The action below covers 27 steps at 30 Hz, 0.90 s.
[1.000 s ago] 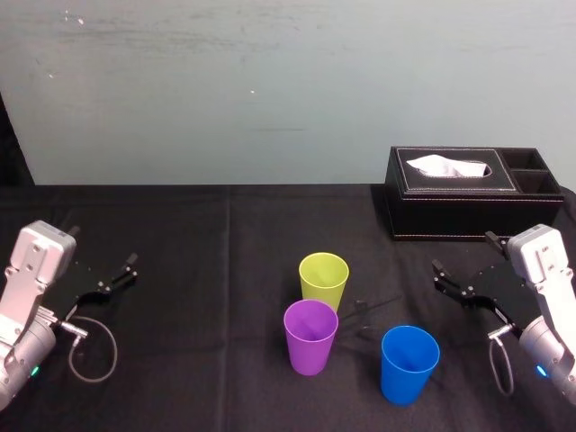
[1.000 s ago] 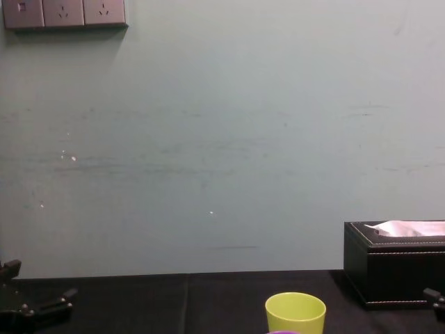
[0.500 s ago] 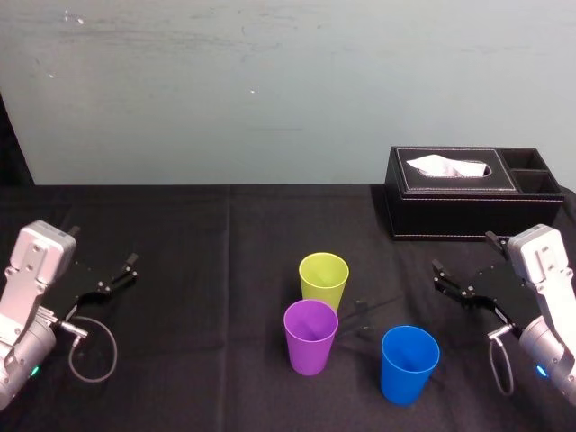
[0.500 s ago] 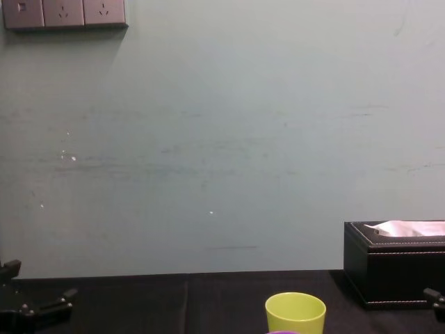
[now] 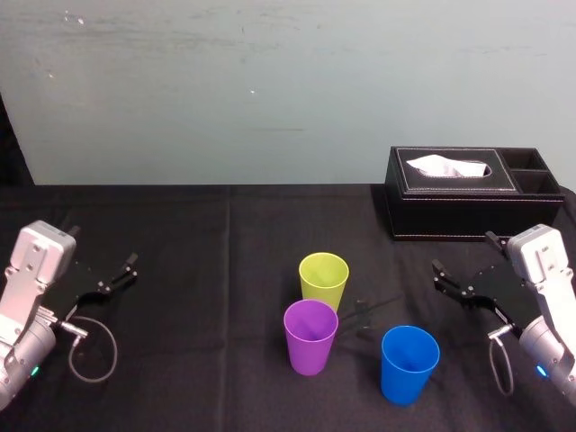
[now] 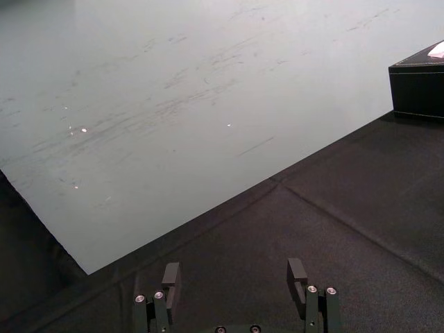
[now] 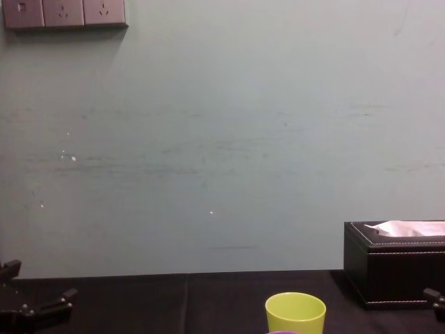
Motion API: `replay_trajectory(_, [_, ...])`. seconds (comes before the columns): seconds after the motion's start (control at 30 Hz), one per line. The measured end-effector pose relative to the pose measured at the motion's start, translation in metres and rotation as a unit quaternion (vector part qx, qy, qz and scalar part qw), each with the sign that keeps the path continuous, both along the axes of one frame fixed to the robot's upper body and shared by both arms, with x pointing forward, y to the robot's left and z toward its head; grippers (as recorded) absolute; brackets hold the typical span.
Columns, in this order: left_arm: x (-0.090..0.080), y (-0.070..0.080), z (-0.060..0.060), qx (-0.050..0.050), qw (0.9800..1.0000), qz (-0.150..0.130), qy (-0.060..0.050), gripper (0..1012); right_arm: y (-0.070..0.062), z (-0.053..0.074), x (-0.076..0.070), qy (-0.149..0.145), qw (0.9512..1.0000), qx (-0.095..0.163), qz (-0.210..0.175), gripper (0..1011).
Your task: Stack the three plastic cups sequentially using one hand.
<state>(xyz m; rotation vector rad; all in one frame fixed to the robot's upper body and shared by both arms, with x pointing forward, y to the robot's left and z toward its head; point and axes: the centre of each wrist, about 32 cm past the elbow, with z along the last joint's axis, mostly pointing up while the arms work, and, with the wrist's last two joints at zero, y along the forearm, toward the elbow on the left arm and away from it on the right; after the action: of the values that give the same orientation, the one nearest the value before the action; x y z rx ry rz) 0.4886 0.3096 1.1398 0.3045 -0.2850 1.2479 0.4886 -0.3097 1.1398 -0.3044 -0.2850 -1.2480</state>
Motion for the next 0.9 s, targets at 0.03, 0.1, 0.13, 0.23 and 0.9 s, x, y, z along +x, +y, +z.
replay_trajectory(0.03, [0.0000, 0.0000, 0.0000, 0.000, 1.0000, 0.000, 0.000, 1000, 0.0000, 0.0000, 0.0000, 0.000, 1.0000, 0.000, 0.000, 1003])
replay_trajectory(0.1, [0.0000, 0.0000, 0.0000, 0.000, 1.0000, 0.000, 0.000, 1000, 0.0000, 0.0000, 0.0000, 0.000, 1.0000, 0.000, 0.000, 1003])
replay_trajectory(0.13, [0.0000, 0.0000, 0.0000, 0.000, 1.0000, 0.000, 0.000, 1000, 0.0000, 0.0000, 0.0000, 0.000, 1.0000, 0.000, 0.000, 1003])
replay_trajectory(0.23, [0.0000, 0.0000, 0.0000, 0.000, 1.0000, 0.000, 0.000, 1000, 0.0000, 0.0000, 0.0000, 0.000, 1.0000, 0.000, 0.000, 1003])
replay_trajectory(0.9, [0.0000, 0.0000, 0.0000, 0.000, 1.0000, 0.000, 0.000, 1000, 0.0000, 0.0000, 0.0000, 0.000, 1.0000, 0.000, 0.000, 1003])
